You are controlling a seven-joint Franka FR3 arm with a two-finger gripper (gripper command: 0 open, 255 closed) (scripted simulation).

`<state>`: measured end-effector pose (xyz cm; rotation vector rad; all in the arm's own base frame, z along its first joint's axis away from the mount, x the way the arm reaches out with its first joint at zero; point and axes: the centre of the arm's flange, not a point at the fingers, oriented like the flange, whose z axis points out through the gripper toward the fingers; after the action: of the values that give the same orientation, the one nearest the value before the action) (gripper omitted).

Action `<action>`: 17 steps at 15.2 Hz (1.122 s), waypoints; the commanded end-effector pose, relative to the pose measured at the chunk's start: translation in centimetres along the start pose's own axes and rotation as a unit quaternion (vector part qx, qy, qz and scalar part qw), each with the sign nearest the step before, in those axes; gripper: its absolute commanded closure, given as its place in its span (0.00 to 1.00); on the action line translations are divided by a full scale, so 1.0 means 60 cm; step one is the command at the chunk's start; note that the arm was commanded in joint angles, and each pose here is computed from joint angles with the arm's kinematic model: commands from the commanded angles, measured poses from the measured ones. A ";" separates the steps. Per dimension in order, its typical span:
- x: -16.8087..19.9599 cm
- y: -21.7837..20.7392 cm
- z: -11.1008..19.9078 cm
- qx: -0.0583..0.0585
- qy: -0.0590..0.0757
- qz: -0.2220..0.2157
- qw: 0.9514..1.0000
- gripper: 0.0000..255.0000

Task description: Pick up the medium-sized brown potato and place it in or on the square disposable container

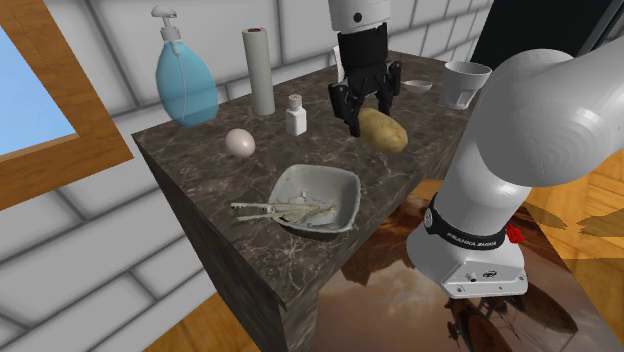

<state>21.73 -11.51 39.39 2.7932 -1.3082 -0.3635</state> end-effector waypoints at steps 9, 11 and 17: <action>-0.017 0.013 -0.088 0.000 0.000 0.000 1.000 1.00; -0.021 0.015 -0.105 0.000 0.000 0.000 1.000 1.00; -0.031 0.022 -0.156 0.000 0.000 0.000 1.000 1.00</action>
<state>21.72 -11.57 48.54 2.7931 -1.3082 -0.3636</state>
